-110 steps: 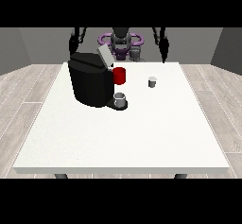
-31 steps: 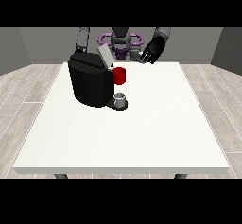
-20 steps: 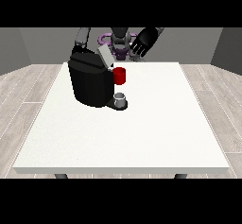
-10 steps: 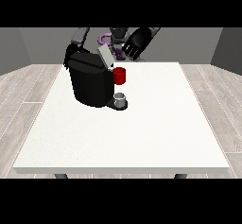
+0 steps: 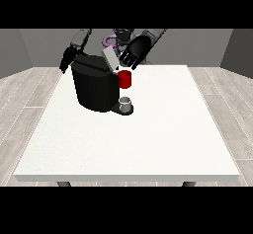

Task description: Insert the coffee pod into the coffee machine and close the lid

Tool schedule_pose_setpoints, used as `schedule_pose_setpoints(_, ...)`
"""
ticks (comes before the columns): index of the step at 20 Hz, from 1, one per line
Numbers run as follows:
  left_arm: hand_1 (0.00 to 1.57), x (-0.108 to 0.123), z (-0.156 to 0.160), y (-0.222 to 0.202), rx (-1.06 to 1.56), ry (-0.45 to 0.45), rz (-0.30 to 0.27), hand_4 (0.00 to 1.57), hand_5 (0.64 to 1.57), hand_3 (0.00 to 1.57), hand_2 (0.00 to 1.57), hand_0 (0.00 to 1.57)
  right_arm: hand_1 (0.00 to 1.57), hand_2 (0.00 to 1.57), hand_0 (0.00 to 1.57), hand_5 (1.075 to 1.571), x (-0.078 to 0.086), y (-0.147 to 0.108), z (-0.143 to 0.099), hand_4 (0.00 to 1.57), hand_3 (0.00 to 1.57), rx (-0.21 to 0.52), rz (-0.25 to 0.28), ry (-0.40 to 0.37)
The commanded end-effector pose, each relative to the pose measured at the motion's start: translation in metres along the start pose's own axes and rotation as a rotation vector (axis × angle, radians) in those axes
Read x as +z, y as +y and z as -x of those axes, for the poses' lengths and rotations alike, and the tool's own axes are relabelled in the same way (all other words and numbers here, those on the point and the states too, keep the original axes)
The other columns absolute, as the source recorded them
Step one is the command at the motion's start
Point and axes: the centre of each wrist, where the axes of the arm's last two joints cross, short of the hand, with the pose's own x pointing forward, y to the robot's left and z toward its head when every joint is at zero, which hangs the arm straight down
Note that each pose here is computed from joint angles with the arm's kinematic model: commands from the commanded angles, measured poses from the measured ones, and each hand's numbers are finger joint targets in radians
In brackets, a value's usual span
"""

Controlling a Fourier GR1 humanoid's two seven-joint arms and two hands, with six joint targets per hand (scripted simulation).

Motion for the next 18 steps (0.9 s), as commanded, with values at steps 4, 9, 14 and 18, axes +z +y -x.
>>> schedule_pose_setpoints(4,1.2,0.002,0.012,-0.001,-0.03,-0.016,-0.01,0.46,1.571,1.23,1.26,1.2,0.0,0.0,0.0,1.571,-0.009,-0.005,-0.017,0.15,0.0,-0.001,0.025,-0.011)
schedule_pose_setpoints(9,1.24,-0.011,-0.026,-0.001,-0.022,-0.044,0.015,0.42,1.571,1.23,1.28,1.24,0.0,0.0,0.0,1.571,-0.007,-0.004,0.007,0.0,0.0,0.02,0.059,0.005)
schedule_pose_setpoints(14,1.19,-0.012,-0.008,-0.021,-0.003,-0.008,0.009,0.42,1.571,1.2,1.25,1.19,0.0,0.0,0.0,1.571,0.007,0.009,0.012,0.15,0.0,-0.001,0.045,0.026)
schedule_pose_setpoints(18,1.17,-0.01,-0.015,0.002,-0.025,-0.027,0.006,0.41,1.571,1.19,1.24,1.17,0.0,0.0,0.0,1.571,-0.012,-0.012,-0.003,0.04,0.0,-0.018,0.044,0.004)
